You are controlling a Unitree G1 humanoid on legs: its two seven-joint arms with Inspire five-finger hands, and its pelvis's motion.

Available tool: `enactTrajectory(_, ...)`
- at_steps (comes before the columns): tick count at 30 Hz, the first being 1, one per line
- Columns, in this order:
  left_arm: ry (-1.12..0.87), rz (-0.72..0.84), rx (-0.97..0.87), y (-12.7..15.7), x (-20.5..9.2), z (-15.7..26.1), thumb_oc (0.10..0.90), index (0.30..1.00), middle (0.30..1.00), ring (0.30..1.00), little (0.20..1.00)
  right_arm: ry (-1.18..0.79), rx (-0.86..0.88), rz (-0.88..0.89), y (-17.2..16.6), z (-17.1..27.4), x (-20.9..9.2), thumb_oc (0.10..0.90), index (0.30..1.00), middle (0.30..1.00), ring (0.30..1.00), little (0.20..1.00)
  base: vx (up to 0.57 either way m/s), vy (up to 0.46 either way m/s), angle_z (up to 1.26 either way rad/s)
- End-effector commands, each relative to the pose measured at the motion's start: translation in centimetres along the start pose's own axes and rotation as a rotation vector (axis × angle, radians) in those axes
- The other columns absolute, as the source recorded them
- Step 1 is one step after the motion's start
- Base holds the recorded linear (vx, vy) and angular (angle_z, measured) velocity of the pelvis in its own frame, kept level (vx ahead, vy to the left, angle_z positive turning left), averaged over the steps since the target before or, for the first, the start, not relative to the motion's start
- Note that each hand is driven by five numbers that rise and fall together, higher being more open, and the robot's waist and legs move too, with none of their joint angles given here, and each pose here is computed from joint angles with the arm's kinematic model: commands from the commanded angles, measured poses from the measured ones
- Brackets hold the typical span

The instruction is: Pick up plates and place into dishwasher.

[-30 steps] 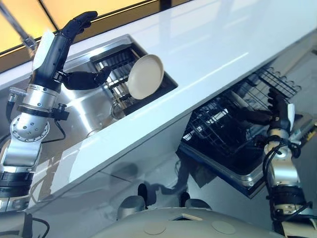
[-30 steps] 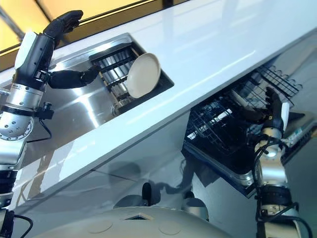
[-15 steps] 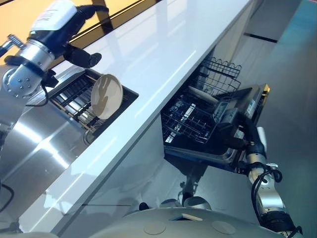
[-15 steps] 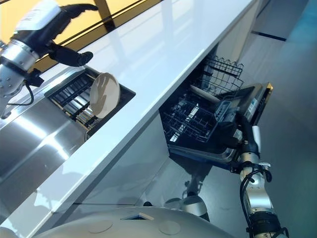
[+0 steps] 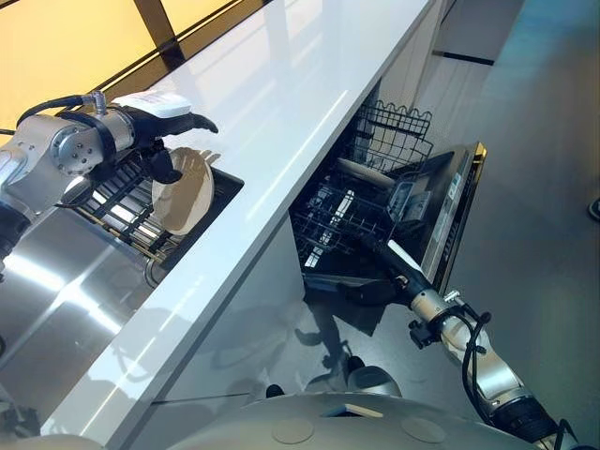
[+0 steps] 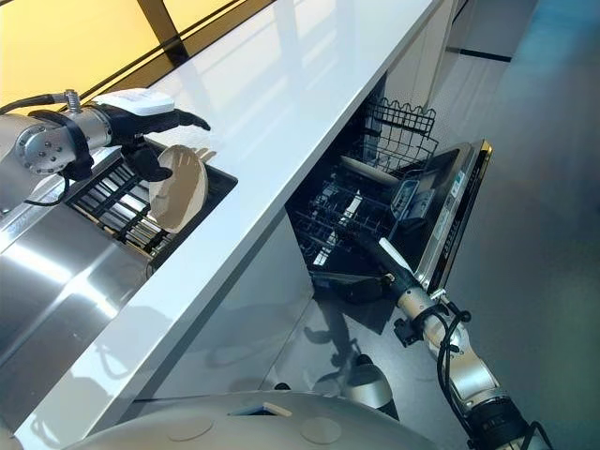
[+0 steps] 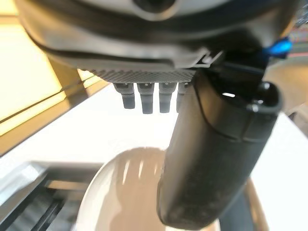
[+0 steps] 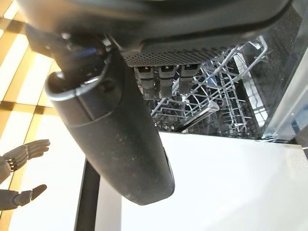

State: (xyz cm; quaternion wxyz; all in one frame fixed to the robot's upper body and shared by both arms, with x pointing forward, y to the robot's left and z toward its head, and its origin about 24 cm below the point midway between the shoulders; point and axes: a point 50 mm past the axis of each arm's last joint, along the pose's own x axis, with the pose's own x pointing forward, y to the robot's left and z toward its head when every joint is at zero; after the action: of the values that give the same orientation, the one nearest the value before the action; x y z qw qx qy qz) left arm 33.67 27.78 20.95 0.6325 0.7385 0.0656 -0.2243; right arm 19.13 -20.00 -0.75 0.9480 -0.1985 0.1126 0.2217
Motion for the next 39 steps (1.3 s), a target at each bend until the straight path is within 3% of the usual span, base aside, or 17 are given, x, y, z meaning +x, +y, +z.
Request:
enactTrajectory(1, 0.178, 0.155, 0.013, 5.0, -3.9, -3.8, 0.8, 0.9, 0.9, 0.9, 0.9, -0.306, -0.065, -0.042, -2.4, 6.0, 0.8, 0.8, 0.9, 0.9, 0.9, 0.9, 0.03, 0.007, 0.01)
enactTrajectory(10, 0.188, 0.14, 0.026, 4.1, -4.1, -4.4, 0.8, 0.9, 0.9, 0.9, 0.9, -0.327, -0.059, -0.006, -2.2, 7.1, 0.8, 0.8, 0.9, 0.9, 0.9, 0.9, 0.01, 0.002, 0.0)
enactTrajectory(19, 0.257, 0.412, 0.025, 5.0, -3.8, -5.5, 0.8, 0.9, 0.9, 0.9, 0.9, -0.322, -0.052, 0.05, -1.1, 7.0, 1.2, 0.8, 0.9, 0.9, 0.9, 0.9, 0.03, 0.004, 0.03)
enactTrajectory(25, 0.323, 0.521, 0.036, 3.0, -3.4, -6.2, 0.8, 0.9, 0.9, 0.9, 0.9, -0.317, -0.059, 0.06, -0.6, 6.7, 1.1, 0.8, 0.9, 0.9, 0.9, 0.9, 0.0, 0.0, 0.0)
enactTrajectory(39, 0.277, 0.447, 0.049, 1.8, -1.6, -4.4, 0.8, 0.9, 0.9, 0.9, 0.9, -0.333, -0.04, 0.149, -0.3, 7.4, 1.4, 0.8, 0.9, 0.9, 0.9, 0.9, 0.02, -0.001, 0.0)
